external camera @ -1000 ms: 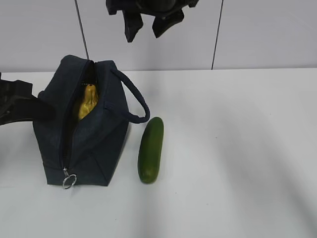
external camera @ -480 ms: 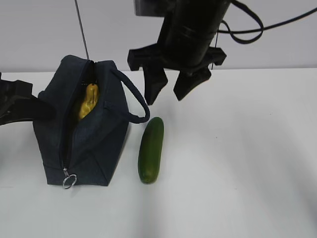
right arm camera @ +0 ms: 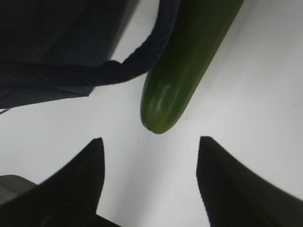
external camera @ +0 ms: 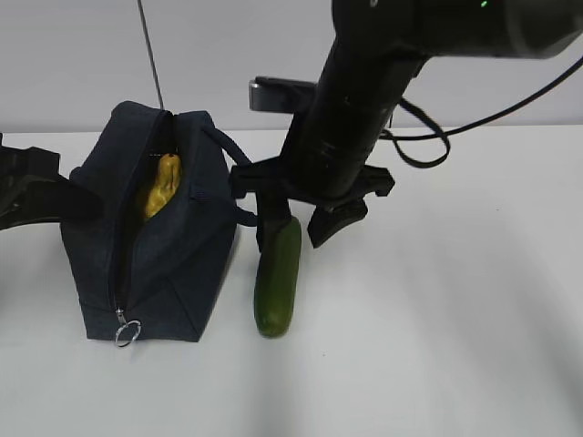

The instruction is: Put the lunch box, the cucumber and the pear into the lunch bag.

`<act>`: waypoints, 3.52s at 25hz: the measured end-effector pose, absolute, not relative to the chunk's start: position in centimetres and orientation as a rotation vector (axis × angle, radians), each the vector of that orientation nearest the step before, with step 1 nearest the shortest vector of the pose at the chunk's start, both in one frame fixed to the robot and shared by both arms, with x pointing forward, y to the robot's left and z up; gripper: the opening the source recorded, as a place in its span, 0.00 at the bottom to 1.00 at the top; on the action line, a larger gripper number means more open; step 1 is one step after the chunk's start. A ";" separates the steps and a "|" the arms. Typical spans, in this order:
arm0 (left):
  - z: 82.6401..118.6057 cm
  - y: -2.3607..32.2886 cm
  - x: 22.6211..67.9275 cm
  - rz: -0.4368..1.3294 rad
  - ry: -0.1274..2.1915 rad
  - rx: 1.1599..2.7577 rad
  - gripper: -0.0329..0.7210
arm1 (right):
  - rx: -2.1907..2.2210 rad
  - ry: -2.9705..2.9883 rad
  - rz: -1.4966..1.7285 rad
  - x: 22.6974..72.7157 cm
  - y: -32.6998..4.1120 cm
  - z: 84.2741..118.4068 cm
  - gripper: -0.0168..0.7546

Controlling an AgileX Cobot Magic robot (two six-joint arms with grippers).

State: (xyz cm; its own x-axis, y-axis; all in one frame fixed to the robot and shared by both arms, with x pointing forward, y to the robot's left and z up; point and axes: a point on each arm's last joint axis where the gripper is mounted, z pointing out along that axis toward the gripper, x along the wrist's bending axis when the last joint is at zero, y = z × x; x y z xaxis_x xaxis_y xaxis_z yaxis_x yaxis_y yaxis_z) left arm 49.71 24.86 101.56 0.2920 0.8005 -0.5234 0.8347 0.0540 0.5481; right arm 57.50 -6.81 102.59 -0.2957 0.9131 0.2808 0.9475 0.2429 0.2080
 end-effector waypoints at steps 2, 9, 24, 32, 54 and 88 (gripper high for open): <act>101.6 24.9 49.7 -0.051 1.493 1.726 0.04 | -1.789 -2.397 -0.456 57.8 -6.1 100.4 0.65; 101.6 24.9 49.7 -0.051 1.493 1.726 0.04 | -1.792 -2.444 -0.318 59.2 -4.7 95.5 0.80; 101.6 24.9 49.7 -0.050 1.493 1.726 0.04 | -1.943 -2.474 -0.317 61.9 -4.2 93.4 0.81; 101.6 24.9 49.7 -0.050 1.493 1.726 0.04 | -1.972 -2.503 -0.269 62.1 -4.6 93.0 0.73; 101.6 24.9 49.7 -0.050 1.493 1.726 0.04 | -1.959 -2.507 -0.116 63.2 -7.0 93.1 0.53; 101.6 24.9 49.7 -0.047 1.495 1.725 0.04 | -1.516 -2.439 -1.157 60.6 2.4 106.7 0.53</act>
